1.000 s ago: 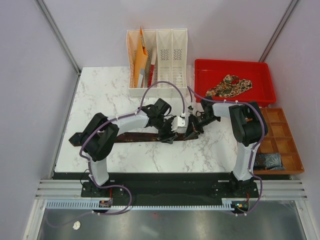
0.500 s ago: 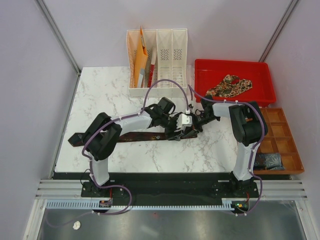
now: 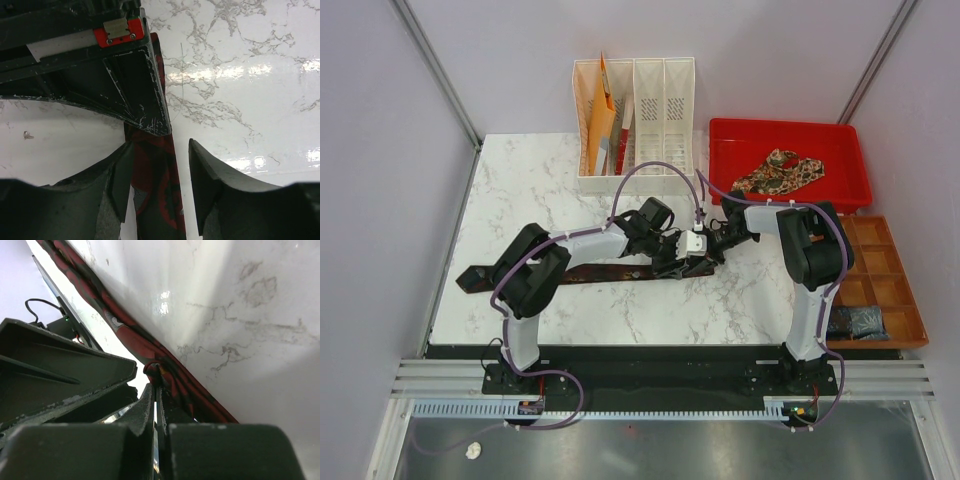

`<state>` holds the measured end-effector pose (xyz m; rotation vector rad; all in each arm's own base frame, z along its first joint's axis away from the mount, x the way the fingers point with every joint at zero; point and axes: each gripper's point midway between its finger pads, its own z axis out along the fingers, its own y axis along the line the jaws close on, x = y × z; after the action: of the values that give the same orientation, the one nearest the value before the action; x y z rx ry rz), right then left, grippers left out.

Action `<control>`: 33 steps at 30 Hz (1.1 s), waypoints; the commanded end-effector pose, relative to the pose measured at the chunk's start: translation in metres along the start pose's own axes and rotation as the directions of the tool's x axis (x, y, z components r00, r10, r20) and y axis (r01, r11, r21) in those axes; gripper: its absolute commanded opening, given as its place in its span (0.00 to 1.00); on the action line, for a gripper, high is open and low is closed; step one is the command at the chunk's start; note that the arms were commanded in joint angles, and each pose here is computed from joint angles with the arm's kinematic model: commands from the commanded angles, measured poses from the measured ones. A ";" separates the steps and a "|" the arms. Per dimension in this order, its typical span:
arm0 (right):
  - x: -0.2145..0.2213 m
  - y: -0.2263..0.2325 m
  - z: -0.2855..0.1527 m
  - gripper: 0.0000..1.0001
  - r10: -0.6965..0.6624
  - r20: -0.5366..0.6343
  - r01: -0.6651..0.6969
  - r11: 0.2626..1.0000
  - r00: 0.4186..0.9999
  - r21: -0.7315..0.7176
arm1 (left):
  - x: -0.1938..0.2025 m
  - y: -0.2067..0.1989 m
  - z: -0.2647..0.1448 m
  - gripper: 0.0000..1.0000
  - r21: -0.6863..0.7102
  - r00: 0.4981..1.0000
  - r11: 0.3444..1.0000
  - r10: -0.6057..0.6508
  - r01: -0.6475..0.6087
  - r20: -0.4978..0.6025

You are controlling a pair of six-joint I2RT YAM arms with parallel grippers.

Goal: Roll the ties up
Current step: Roll the tie at the center of the board.

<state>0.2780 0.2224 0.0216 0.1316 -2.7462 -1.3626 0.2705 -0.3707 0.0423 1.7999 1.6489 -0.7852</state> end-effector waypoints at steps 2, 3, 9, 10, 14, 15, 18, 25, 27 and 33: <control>-0.014 0.004 0.000 0.03 -0.032 0.026 0.032 0.999 0.999 -0.015 | -0.016 0.013 0.005 0.51 -0.025 0.995 0.995 0.093 -0.092 0.039; -0.015 0.004 0.000 0.03 -0.033 0.027 0.034 0.999 0.999 -0.014 | -0.016 0.014 0.005 0.50 -0.026 0.994 0.995 0.098 -0.097 0.038; -0.017 0.004 0.000 0.03 -0.030 0.028 0.030 0.999 0.999 -0.011 | -0.013 0.012 0.009 0.41 -0.007 0.989 0.990 0.142 -0.141 0.035; -0.017 0.004 0.000 0.03 -0.028 0.027 0.028 1.000 0.999 -0.011 | -0.012 0.012 0.010 0.41 -0.007 0.989 0.989 0.146 -0.146 0.032; -0.018 0.004 0.000 0.03 -0.033 0.030 0.033 0.999 0.999 -0.005 | -0.014 0.013 0.010 0.55 -0.008 0.988 0.989 0.148 -0.148 0.035; -0.018 0.003 0.000 0.03 -0.028 0.030 0.029 1.000 0.999 -0.004 | -0.014 0.014 0.010 0.57 -0.009 0.989 0.989 0.145 -0.145 0.037; -0.019 0.003 0.000 0.02 -0.028 0.030 0.029 1.000 0.999 -0.004 | -0.017 0.019 0.011 0.60 -0.037 0.991 0.991 0.131 -0.130 0.039; -0.020 0.002 0.001 0.01 -0.024 0.031 0.024 1.000 0.999 -0.002 | -0.013 0.035 0.007 0.60 -0.125 0.994 0.986 0.110 -0.109 0.006; -0.020 0.002 0.001 0.01 -0.024 0.031 0.024 1.000 0.999 -0.002 | -0.014 0.035 0.006 0.60 -0.134 0.993 0.985 0.114 -0.112 0.008; -0.022 0.003 0.001 0.02 -0.018 0.032 0.018 1.000 0.999 -0.007 | -0.009 0.026 0.013 0.58 -0.087 0.995 0.991 0.101 -0.099 0.012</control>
<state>0.2884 0.2243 0.0217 0.1234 -2.7530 -1.3749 0.2943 -0.3780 0.0398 1.8114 1.5607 -0.6510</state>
